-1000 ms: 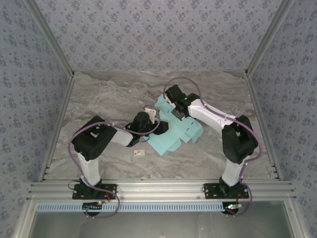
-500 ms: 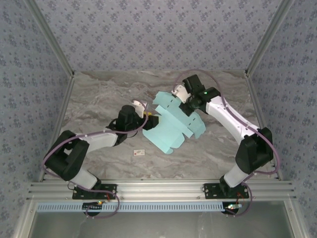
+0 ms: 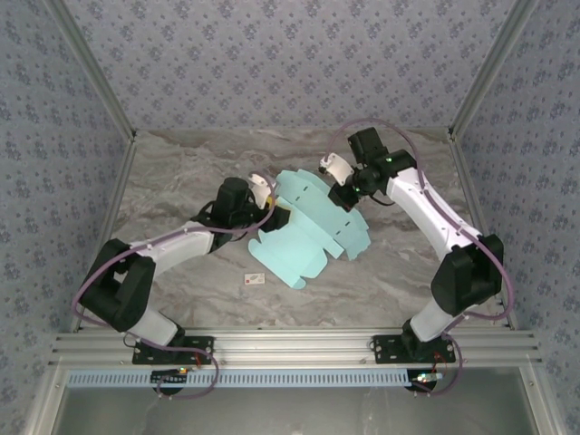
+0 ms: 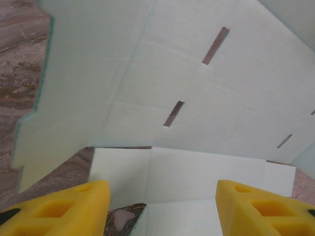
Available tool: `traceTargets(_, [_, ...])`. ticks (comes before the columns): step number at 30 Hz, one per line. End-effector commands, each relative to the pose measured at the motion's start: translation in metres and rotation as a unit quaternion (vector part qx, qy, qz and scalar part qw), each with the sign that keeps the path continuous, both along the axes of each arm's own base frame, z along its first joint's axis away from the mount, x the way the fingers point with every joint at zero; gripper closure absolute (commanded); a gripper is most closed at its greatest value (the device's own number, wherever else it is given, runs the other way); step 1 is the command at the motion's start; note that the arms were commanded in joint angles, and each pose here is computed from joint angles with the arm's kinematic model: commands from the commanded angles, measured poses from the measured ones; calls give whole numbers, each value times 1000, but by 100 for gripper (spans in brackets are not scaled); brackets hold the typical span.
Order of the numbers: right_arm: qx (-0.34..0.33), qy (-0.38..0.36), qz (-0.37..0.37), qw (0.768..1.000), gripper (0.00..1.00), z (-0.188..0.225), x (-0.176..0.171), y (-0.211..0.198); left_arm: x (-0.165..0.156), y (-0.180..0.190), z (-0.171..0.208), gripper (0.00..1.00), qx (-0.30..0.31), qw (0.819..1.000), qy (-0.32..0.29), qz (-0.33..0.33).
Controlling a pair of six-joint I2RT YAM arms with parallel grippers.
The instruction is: Fold the paper box
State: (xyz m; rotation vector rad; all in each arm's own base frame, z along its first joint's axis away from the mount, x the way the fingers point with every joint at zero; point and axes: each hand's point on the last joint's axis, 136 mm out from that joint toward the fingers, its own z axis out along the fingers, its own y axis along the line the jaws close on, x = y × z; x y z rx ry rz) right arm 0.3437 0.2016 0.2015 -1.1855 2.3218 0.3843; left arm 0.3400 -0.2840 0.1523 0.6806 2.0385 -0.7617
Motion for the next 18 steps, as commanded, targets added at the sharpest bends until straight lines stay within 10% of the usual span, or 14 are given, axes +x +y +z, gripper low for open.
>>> traceTargets(1, [20,16,22,999,100,6,-5,8,7,4,13,41,-7,1000,-1,-1])
traceTargets(18, [21,25,22,999,100,1,-4,11,17,2,1,54,-29,998,54,-7])
